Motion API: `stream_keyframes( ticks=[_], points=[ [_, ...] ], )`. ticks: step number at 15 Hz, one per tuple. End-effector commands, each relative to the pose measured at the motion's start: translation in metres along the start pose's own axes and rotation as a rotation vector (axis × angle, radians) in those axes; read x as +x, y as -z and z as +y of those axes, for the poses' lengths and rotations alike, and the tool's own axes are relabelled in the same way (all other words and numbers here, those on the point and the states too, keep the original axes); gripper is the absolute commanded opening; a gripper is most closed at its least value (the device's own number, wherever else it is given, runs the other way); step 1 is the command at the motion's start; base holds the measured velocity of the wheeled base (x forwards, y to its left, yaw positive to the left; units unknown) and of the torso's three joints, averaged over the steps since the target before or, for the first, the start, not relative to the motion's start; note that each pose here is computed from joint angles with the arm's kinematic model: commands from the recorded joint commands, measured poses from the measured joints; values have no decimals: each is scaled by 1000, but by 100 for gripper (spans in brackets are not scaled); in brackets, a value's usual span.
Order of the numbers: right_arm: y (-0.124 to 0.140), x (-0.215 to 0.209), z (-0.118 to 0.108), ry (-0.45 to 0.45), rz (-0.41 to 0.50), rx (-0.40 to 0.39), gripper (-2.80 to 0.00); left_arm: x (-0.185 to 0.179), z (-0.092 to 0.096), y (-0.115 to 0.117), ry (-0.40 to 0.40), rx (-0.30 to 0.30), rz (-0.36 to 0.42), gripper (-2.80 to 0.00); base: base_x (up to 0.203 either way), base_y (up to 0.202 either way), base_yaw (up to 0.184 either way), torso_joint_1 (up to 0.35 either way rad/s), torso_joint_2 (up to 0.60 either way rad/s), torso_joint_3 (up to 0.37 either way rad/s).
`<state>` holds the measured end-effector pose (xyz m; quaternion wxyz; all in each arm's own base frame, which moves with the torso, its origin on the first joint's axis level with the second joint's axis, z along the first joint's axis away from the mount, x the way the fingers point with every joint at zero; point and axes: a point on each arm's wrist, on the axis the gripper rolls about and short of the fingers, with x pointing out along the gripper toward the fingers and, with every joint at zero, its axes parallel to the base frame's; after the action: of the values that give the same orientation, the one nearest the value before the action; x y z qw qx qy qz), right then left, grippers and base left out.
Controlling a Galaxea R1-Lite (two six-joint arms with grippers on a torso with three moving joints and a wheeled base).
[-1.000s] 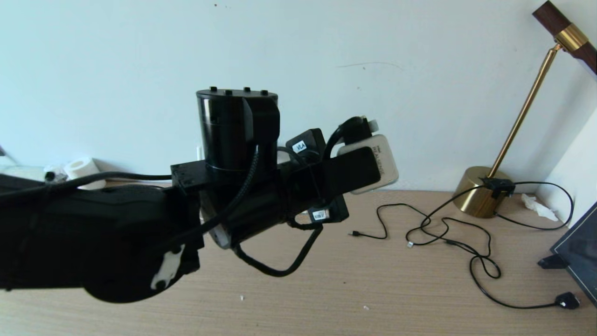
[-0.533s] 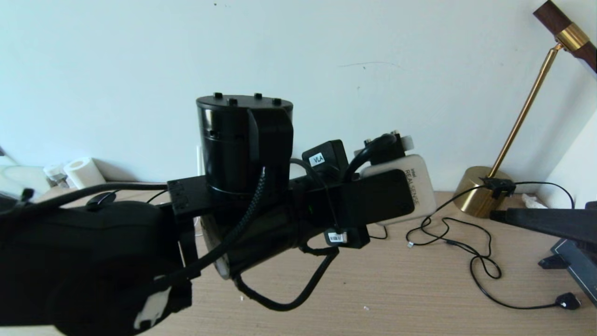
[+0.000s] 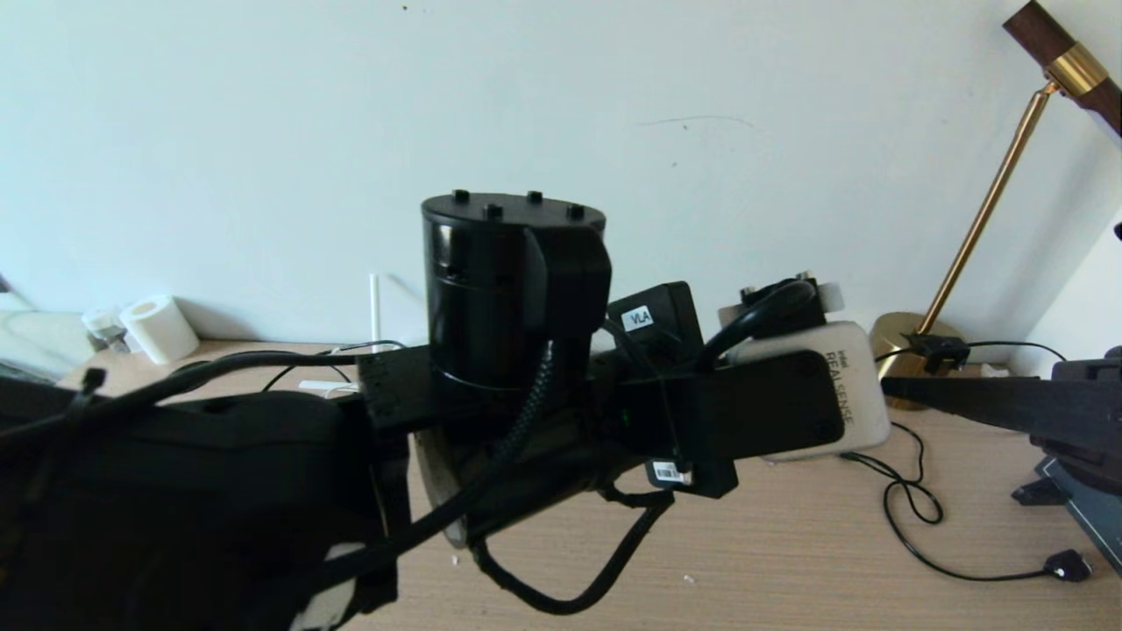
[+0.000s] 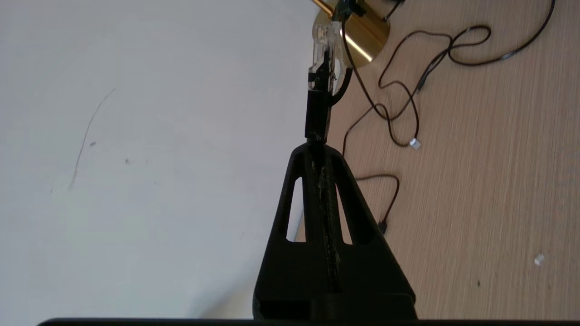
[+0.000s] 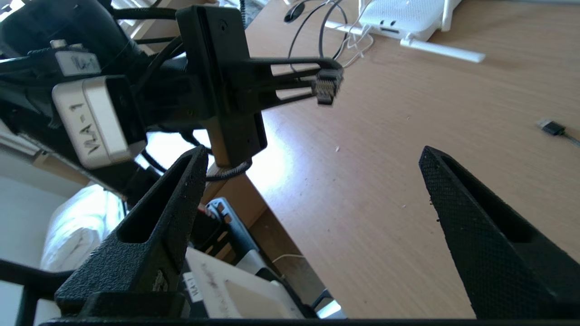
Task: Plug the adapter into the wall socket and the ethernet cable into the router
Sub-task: Hand it to the other hand
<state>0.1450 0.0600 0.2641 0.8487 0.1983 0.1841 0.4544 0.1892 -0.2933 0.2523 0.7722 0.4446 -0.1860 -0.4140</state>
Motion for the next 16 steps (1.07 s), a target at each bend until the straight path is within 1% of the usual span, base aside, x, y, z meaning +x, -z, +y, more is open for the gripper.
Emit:
stream_keyframes(
  ticks=[1,4,10,14,16],
  points=[
    [1,2,-2,9,2,5,0,16,-7,-5,11,6,-16,-280,0,0,0,0,0,0],
    [1,6,-7,38,1,14,0,24,-12,-13,17,7,-38,-280,0,0,0,0,0,0],
    [2,6,-7,39,4,4,0,22,-15,-14,30,3,-41,-280,0,0,0,0,0,0],
    [1,6,-8,66,-8,-4,0,20,-17,-17,37,2,-46,-280,0,0,0,0,0,0],
    [1,6,-8,64,-8,-14,0,19,-19,-15,44,3,-43,-280,0,0,0,0,0,0]
  ],
)
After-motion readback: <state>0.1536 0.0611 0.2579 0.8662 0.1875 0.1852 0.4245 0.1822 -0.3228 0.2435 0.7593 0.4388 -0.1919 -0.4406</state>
